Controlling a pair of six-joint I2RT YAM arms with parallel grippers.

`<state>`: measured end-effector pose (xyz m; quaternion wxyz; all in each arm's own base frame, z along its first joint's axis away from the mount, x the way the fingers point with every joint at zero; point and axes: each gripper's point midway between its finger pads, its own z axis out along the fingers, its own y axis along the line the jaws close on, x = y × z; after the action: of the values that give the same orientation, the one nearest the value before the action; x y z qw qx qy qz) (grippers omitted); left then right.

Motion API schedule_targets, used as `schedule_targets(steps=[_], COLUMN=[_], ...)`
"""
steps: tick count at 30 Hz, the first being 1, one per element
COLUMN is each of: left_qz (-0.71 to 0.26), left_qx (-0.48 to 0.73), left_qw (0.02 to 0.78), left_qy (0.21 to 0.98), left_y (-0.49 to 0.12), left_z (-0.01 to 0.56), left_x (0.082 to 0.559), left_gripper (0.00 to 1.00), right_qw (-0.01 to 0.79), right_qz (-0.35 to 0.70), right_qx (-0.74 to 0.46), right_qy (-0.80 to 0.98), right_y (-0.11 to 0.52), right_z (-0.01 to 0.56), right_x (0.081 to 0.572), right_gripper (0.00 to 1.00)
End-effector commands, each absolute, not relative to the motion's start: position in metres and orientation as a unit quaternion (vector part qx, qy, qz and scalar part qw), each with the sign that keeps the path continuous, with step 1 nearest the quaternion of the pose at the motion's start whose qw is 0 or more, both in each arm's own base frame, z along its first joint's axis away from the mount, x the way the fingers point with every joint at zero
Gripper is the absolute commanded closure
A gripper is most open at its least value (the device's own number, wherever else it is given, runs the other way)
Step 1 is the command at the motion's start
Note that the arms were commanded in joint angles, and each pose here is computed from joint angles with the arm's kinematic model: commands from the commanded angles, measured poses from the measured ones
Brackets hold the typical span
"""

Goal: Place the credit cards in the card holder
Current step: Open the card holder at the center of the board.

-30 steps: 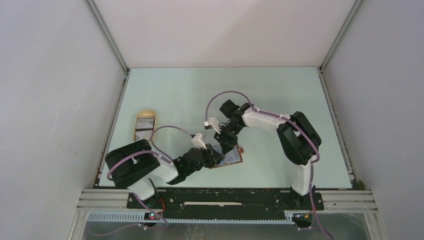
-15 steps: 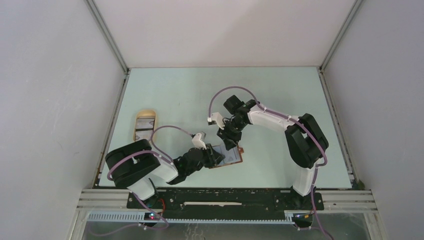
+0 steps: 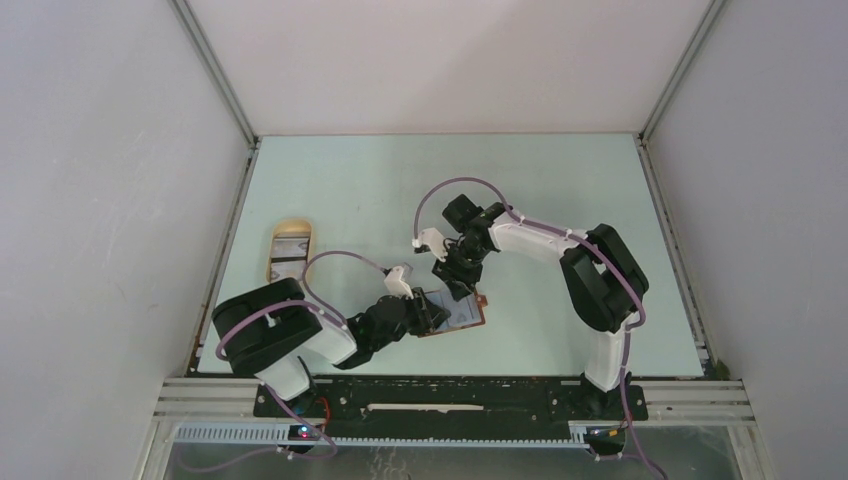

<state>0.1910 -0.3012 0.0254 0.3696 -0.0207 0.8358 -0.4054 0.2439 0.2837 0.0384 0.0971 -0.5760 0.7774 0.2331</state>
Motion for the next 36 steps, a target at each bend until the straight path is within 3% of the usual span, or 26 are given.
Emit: schedule_targets(steps=[1,9,16,22,28,36], left_qz=[-0.383,-0.392,-0.397,-0.396,-0.378,-0.36], left_qx=[0.001,-0.001,0.0,-0.002,-0.006,-0.015], left_qw=[0.357,0.357,0.355,0.353,0.348,0.342], left_qy=[0.852,0.848,0.846,0.847,0.858,0.868], left_y=[-0.297,-0.297,-0.298,-0.299,-0.298,-0.292], left_z=[0.01,0.011,0.011,0.01,0.001,-0.009], left_x=[0.185,0.185,0.184,0.185,0.188,0.188], left_gripper=[0.63,0.61,0.55,0.52,0.58,0.72], right_qw=[0.09,0.071,0.048,0.032,0.034,0.054], right_qz=[0.227,0.235,0.256,0.275,0.289,0.314], right_qx=[-0.576,-0.574,-0.563,-0.552,-0.541,-0.545], right_qy=[0.78,0.781,0.784,0.786,0.789,0.776], right_y=[0.289,0.292,0.296,0.3,0.301,0.303], right_z=[0.03,0.022,0.019,0.019,0.025,0.047], right_x=[0.243,0.235,0.228,0.223,0.226,0.227], right_gripper=[0.53,0.63,0.74,0.76,0.77,0.74])
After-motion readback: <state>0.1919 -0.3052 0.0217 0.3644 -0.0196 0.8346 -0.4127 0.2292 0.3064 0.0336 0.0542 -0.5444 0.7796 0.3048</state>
